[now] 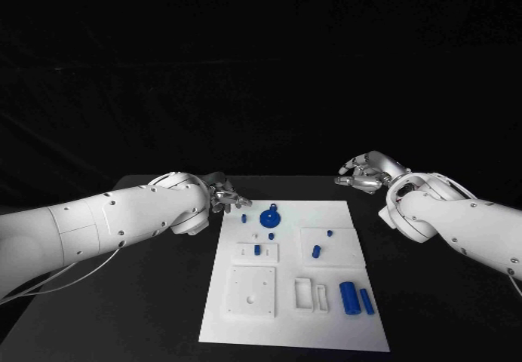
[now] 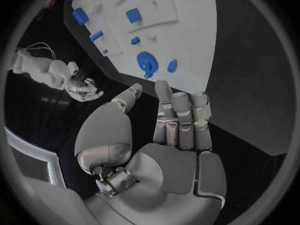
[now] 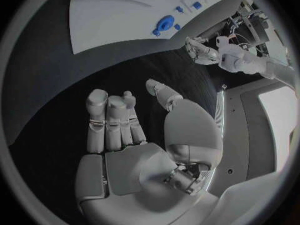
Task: Assemble the parts on the task board
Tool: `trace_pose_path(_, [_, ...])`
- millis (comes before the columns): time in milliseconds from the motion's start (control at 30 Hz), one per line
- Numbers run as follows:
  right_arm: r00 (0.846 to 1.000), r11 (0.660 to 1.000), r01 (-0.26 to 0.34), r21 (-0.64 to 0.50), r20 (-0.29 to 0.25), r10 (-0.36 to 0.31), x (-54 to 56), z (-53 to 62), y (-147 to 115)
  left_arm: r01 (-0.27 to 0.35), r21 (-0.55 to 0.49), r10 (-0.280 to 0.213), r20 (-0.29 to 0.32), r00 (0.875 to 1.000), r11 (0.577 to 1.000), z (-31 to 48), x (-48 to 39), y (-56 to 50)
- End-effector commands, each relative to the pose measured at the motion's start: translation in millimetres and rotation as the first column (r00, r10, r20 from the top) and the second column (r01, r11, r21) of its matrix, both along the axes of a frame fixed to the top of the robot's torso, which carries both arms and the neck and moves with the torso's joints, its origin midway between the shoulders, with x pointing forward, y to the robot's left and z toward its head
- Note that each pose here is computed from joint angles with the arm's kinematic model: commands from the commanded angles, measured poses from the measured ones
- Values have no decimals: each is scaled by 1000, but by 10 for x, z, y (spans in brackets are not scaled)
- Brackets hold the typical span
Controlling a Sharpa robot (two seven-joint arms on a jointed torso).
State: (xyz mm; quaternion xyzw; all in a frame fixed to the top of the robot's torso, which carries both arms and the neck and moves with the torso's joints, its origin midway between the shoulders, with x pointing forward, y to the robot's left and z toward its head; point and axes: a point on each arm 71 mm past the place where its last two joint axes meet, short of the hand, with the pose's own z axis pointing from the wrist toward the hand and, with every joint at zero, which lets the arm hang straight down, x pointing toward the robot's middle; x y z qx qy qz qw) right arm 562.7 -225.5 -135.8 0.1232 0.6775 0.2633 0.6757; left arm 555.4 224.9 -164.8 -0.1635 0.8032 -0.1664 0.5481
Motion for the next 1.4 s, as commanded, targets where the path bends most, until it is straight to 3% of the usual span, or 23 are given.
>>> trace_pose_path(33, [1000, 1000, -14, -2, -1, 14, -3, -1, 18, 62, 65, -57, -72, 996, 996, -19, 54, -24])
trace_pose_path(167, [1000, 1000, -14, -2, -1, 14, -1, -1, 23, 69, 93, -58, -118, 991, 993, -40, 128, -10])
trace_pose_path(533, [1000, 1000, -22, -1, 0, 22, 2, -1, 65, 52, 112, -38, -125, 991, 992, -51, 282, 5])
trace_pose_path(900, [1000, 1000, -25, 0, 0, 25, 2, -1, 81, 47, 110, -32, -128, 991, 993, -87, 340, -6])
trace_pose_path(1267, [1000, 1000, -27, 1, 0, 27, 0, -1, 91, 73, 94, -56, -174, 983, 993, -264, 315, -109])
trace_pose_path(1400, [1000, 1000, -29, 1, 0, 29, 0, -1, 96, 69, 94, -52, -178, 983, 993, -296, 319, -102])
